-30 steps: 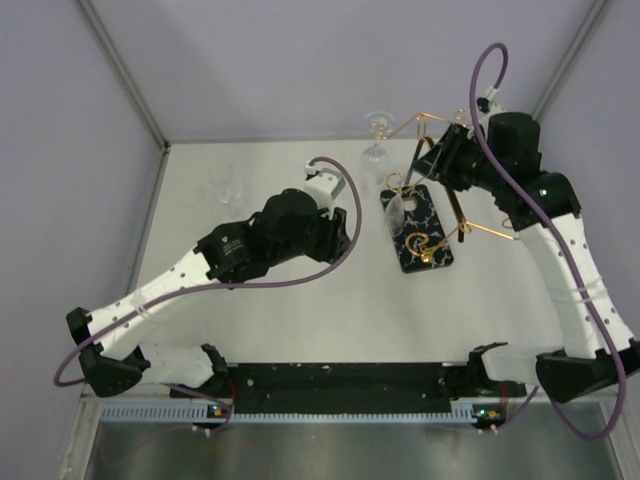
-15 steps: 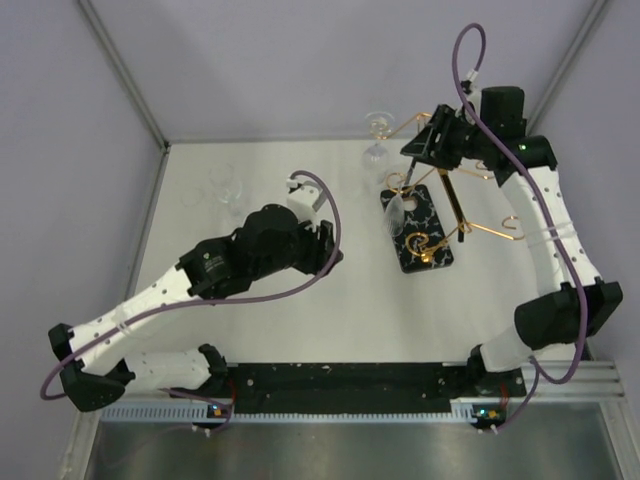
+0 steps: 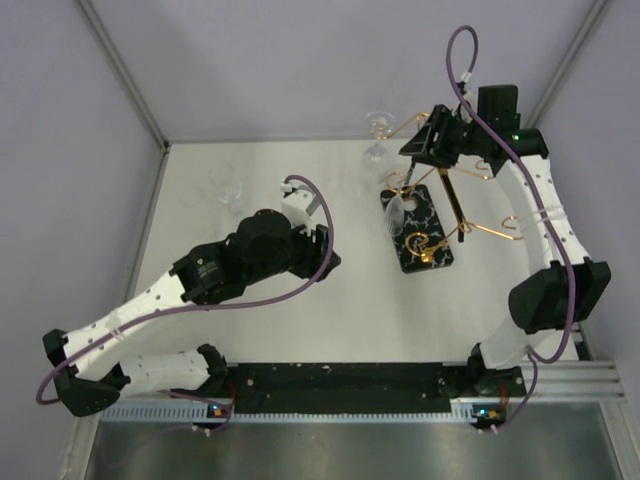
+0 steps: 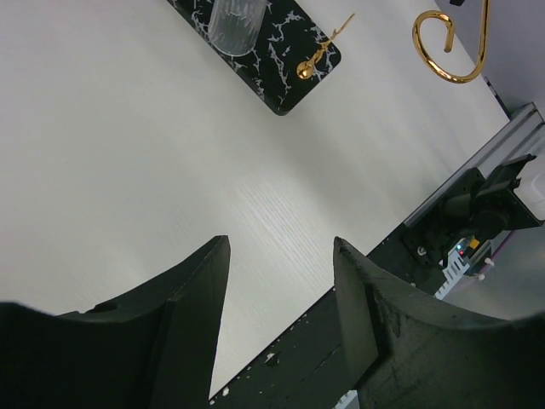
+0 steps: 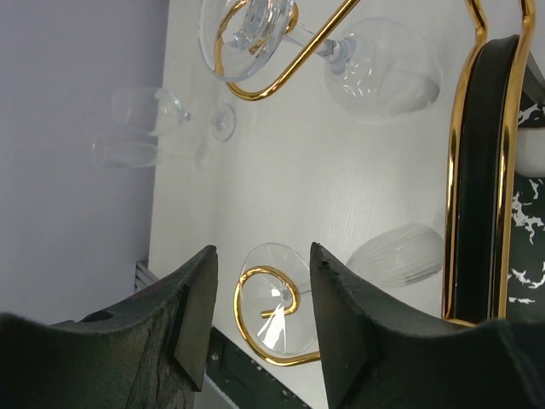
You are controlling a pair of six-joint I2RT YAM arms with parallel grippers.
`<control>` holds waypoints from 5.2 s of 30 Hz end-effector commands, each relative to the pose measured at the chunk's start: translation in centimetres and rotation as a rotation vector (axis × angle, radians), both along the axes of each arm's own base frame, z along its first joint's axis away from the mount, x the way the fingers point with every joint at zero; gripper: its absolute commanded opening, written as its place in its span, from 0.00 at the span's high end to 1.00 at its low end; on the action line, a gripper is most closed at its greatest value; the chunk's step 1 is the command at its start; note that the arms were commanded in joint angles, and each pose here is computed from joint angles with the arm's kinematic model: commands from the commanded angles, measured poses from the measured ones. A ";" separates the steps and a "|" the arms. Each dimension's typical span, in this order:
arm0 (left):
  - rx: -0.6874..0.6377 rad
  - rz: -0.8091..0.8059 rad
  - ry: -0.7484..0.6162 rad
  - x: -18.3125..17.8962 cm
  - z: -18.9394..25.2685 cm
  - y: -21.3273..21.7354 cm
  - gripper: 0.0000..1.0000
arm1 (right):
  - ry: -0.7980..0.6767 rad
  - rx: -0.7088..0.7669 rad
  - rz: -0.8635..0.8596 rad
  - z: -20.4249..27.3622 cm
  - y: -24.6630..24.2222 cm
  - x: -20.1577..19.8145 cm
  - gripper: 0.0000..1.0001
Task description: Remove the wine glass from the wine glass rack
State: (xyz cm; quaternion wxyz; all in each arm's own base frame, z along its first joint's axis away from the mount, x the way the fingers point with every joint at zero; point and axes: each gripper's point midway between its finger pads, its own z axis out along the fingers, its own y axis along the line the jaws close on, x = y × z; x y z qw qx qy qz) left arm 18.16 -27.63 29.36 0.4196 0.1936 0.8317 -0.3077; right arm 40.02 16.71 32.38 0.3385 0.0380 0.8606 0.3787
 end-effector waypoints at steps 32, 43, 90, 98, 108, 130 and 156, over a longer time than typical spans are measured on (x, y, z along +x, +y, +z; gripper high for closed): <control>-0.071 -0.005 -0.013 0.1 1.1 -0.8 0.44 | 0.025 0.082 0.091 -0.7 0.4 -2.0 0.74; -0.075 -0.002 -0.008 0.2 0.9 -0.9 0.44 | 0.031 0.152 0.085 -0.4 0.3 -2.6 0.90; -0.085 -0.002 0.014 0.0 0.5 -1.2 0.46 | -0.024 0.402 -0.004 1.4 -0.8 -6.5 1.00; -0.084 0.000 0.015 0.1 0.4 -1.3 0.46 | -0.062 0.369 -0.069 2.1 -1.8 -5.6 1.00; -0.106 -0.013 0.013 -0.2 1.1 -1.4 0.46 | -0.115 0.377 -0.114 3.8 -2.3 -2.6 1.00; -0.161 -0.052 0.006 0.0 2.7 -3.2 0.32 | -0.263 0.546 0.030 12.0 0.1 -0.6 1.00; -0.530 -0.164 -0.051 0.9 14.2 -7.1 0.32 | -0.551 0.574 0.185 25.8 0.0 -12.0 1.00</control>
